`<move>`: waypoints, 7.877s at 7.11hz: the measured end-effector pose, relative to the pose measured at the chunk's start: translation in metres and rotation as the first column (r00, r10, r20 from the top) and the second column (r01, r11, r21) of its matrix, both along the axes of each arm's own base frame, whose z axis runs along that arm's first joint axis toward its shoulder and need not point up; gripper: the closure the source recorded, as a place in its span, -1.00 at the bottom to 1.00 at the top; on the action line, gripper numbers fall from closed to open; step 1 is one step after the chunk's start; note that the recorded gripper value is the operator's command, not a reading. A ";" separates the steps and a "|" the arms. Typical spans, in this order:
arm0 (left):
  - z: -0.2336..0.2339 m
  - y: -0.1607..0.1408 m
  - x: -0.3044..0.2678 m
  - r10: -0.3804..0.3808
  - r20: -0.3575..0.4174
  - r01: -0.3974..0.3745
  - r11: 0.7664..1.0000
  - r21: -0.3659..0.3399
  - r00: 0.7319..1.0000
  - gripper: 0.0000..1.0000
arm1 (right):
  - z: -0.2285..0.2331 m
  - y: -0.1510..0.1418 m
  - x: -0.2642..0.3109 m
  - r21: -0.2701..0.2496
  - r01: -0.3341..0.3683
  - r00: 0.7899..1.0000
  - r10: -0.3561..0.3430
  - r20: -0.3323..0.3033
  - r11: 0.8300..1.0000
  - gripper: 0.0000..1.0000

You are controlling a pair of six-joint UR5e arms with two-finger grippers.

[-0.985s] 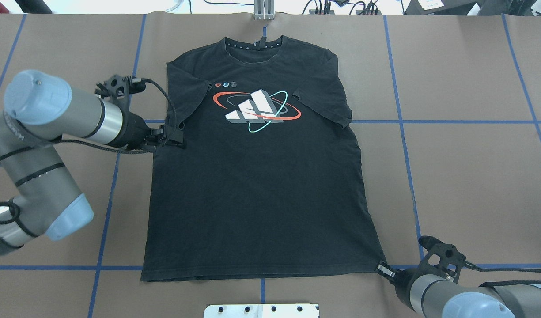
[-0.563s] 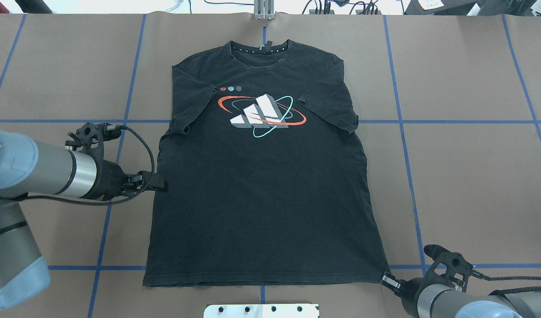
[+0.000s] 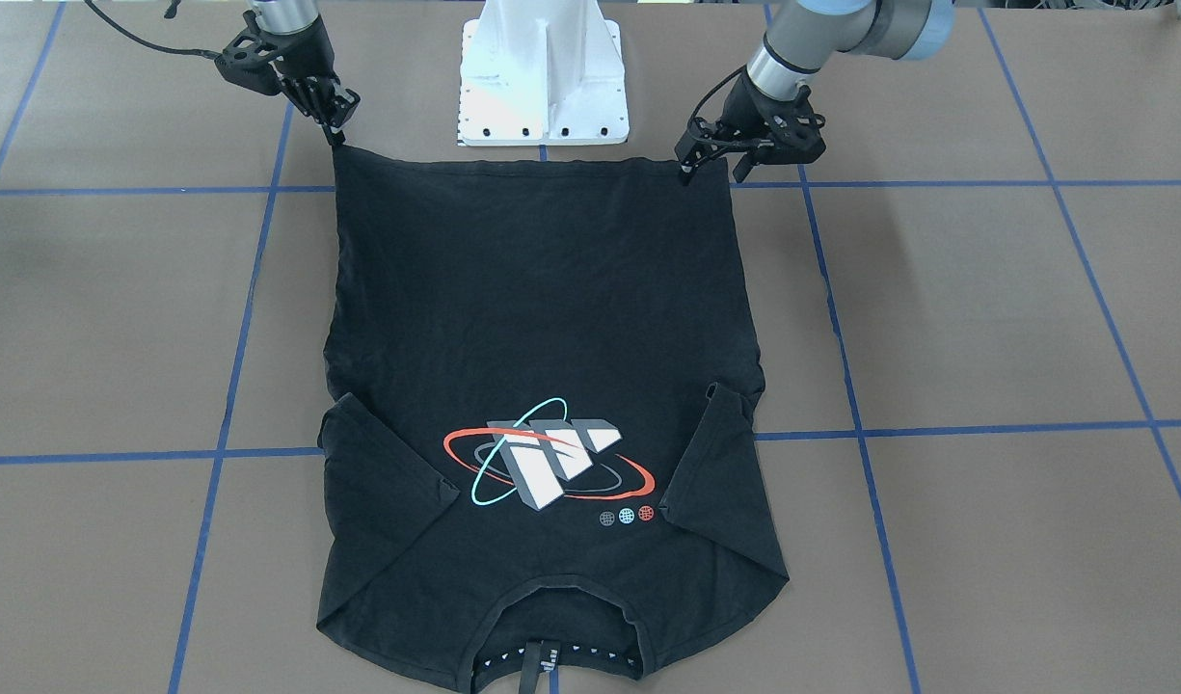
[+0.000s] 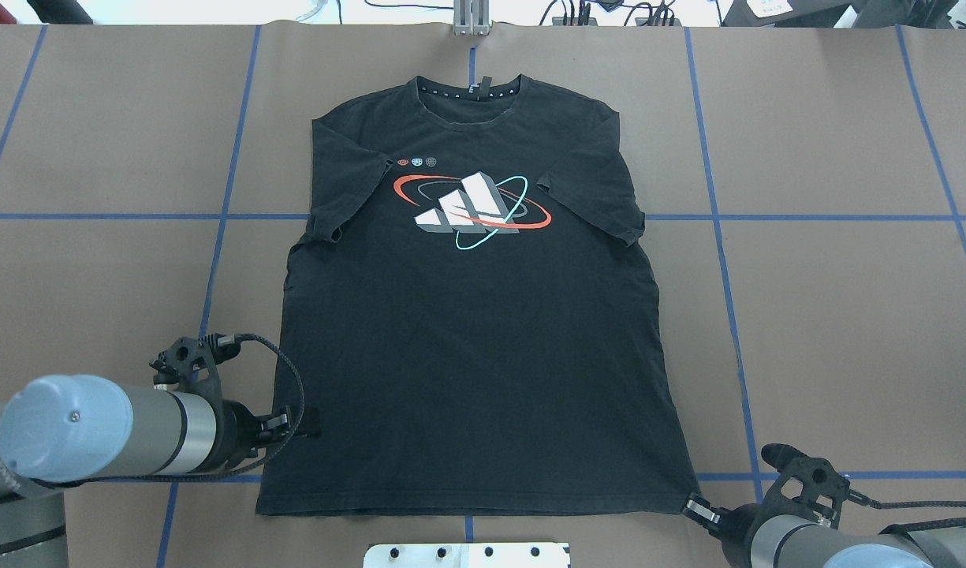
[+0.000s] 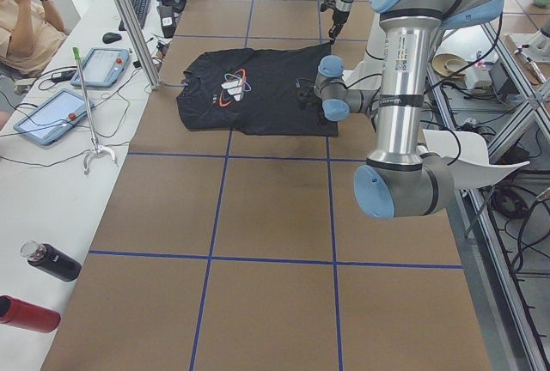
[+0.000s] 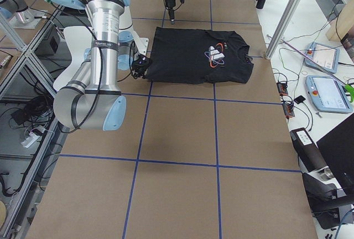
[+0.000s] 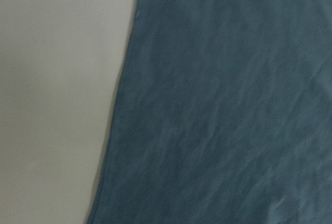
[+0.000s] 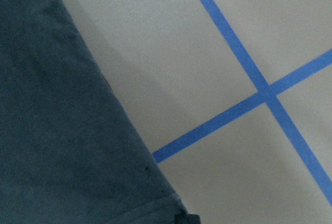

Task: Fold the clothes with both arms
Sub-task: 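Move the left gripper down to the other hem corner and grasp it, then lift both hem corners and fold them up toward the collar, then release the hem and move the right gripper to the folded edge corner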

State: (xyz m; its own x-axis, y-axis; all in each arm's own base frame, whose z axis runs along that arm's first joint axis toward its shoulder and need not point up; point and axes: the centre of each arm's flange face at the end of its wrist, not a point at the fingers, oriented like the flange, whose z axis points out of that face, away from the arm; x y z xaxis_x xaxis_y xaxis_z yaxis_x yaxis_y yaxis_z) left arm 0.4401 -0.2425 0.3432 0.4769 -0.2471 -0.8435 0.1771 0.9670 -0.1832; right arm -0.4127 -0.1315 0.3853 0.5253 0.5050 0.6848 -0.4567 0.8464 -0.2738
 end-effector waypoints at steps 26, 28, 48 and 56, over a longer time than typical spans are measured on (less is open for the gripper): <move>0.014 0.071 -0.055 0.081 0.050 -0.078 0.995 -0.063 0.995 1.00 | -0.023 0.005 0.035 -0.067 0.067 0.997 -0.065 0.037 0.995 1.00; -0.011 0.072 -0.073 0.109 -0.006 -0.109 0.991 -0.078 0.994 1.00 | -0.036 -0.001 0.057 -0.105 0.083 0.995 -0.078 0.059 0.991 1.00; 0.039 -0.387 -0.063 -0.289 0.063 0.264 0.929 0.258 0.955 1.00 | -0.051 -0.533 -0.014 -0.042 -0.078 0.981 0.069 -0.183 0.996 1.00; 0.045 -0.408 -0.064 -0.339 0.049 0.312 0.906 0.287 0.939 0.24 | -0.082 -0.535 -0.014 0.014 -0.117 0.988 0.118 -0.100 0.993 -0.42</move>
